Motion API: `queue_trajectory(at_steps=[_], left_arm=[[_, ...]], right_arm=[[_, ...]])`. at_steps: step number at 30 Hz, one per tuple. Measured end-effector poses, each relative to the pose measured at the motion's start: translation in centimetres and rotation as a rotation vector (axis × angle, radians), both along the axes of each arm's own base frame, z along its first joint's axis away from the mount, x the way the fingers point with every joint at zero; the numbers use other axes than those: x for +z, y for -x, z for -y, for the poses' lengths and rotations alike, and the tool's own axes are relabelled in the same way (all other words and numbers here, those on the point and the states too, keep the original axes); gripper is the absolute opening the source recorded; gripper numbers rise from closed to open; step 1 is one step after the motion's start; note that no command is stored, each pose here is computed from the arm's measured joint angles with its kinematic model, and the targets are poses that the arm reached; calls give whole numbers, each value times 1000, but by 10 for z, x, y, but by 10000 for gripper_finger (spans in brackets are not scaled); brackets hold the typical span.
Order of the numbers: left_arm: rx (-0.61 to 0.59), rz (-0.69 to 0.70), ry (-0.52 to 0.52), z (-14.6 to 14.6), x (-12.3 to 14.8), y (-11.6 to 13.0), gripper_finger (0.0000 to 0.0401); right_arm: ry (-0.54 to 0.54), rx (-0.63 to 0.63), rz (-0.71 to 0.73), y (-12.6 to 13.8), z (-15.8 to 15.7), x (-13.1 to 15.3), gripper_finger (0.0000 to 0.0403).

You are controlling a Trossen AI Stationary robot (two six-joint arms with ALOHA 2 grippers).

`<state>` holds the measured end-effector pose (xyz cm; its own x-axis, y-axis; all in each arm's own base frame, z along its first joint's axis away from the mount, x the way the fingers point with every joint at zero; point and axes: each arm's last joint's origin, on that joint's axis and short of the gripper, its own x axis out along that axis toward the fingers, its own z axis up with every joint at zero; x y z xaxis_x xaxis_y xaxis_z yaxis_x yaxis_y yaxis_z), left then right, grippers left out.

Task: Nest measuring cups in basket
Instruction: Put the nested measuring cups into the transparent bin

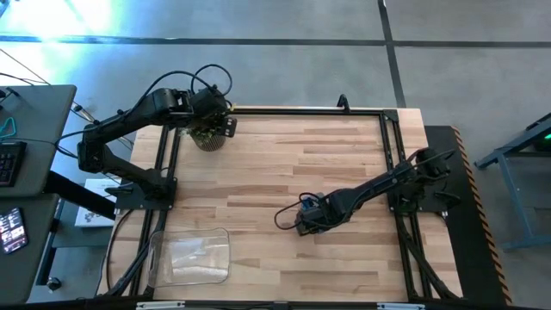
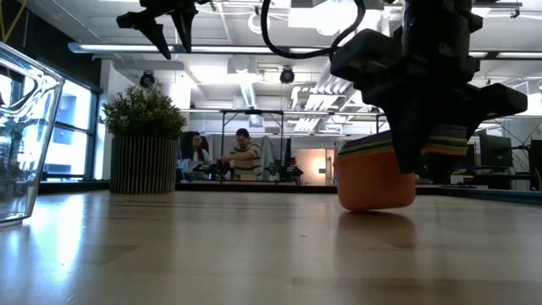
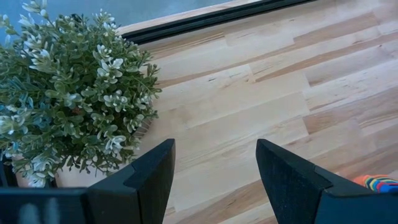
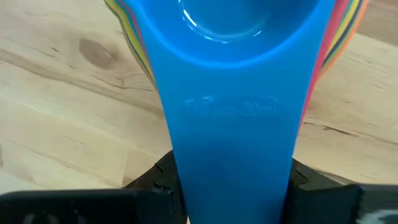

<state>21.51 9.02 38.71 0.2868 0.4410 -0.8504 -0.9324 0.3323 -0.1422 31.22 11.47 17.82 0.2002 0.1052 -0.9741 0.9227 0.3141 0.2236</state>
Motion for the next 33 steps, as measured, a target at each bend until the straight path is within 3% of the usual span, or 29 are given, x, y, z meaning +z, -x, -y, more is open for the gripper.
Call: queue_trajectory(at_steps=[17, 23, 33], left_arm=[[0, 6, -2, 0, 0, -1, 216], [0, 6, -2, 0, 0, -1, 216], [0, 6, -2, 0, 0, -1, 216]], right_arm=[[-44, -77, -15, -4, 5, -4, 124], [-24, -57, -49, -2, 11, -6, 175], [22, -34, -58, -3, 22, -6, 181]])
